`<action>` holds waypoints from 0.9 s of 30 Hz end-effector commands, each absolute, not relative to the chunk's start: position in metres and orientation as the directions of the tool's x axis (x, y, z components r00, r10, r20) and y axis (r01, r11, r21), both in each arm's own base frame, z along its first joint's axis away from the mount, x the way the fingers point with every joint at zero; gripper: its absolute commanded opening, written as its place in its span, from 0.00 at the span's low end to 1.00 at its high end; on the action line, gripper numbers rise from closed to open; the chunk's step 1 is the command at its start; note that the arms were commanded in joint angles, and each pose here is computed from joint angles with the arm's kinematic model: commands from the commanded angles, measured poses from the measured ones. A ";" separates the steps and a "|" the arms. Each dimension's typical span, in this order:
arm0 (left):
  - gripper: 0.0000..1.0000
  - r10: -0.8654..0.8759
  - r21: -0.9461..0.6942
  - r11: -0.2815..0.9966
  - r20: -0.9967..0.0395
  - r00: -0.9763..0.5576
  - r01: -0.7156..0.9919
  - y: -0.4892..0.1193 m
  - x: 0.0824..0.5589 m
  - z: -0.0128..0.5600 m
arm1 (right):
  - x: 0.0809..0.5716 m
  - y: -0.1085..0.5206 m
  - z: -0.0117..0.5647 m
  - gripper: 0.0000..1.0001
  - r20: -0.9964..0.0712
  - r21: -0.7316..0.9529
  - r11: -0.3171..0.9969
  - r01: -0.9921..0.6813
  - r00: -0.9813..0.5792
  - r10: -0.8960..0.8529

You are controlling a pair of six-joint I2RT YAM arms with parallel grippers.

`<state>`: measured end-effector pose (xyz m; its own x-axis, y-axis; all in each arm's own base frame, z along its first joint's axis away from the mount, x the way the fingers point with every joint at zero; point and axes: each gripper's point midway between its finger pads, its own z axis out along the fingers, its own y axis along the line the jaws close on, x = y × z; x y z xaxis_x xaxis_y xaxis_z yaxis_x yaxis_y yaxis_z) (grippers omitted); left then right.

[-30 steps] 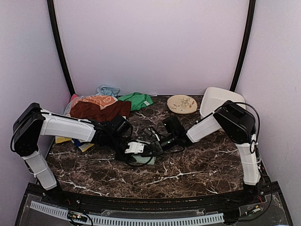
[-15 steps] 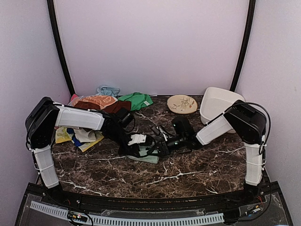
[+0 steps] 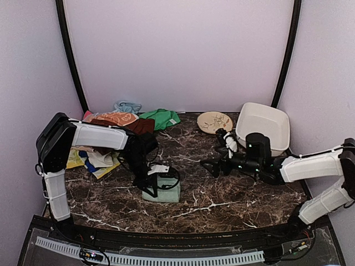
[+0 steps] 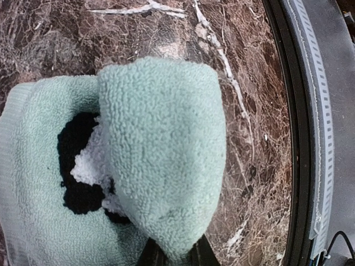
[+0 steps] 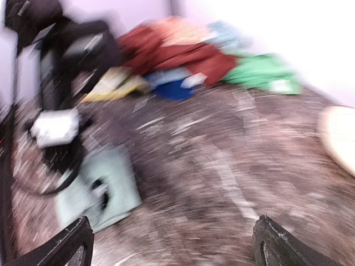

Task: Roll the towels
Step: Roll the towel at the center of the board.

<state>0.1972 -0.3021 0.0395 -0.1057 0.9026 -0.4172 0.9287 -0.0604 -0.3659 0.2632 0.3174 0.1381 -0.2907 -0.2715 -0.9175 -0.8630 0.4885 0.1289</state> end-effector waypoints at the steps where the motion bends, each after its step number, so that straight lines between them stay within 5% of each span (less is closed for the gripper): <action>1: 0.00 0.957 -0.497 0.013 -0.246 -0.155 0.868 -0.284 0.177 0.015 | 0.324 0.227 0.194 1.00 -0.965 0.188 0.895 -0.404 -0.243 0.093; 3: 0.00 0.957 -0.505 0.015 -0.243 -0.159 0.863 -0.288 0.180 0.012 | 0.323 0.215 0.196 1.00 -0.966 0.190 0.910 -0.368 -0.236 0.106; 7: 0.00 0.962 -0.537 0.029 -0.215 -0.170 0.843 -0.290 0.183 0.001 | 0.303 0.239 0.181 1.00 -0.973 0.076 0.823 -0.563 -0.224 -0.064; 12: 0.00 0.960 -0.583 0.073 -0.179 -0.216 0.810 -0.287 0.191 -0.009 | 0.246 0.276 0.178 0.99 -0.965 -0.164 0.656 -0.737 -0.018 -0.261; 20: 0.00 0.952 -0.644 0.112 -0.148 -0.267 0.757 -0.282 0.198 -0.016 | 0.142 0.351 0.108 0.85 -0.683 -0.559 0.135 -0.818 0.362 -0.634; 27: 0.00 0.953 -0.654 0.128 -0.128 -0.275 0.746 -0.285 0.204 -0.024 | 0.137 0.422 0.085 0.77 -0.552 -0.679 -0.041 -0.733 0.547 -0.629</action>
<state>0.2026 -0.3113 0.0311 -0.3526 0.8946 -0.2747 0.7044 0.0605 -0.7072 0.1234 0.3862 0.0760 0.4160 -0.6533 -0.6326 -0.8330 0.0052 -0.5532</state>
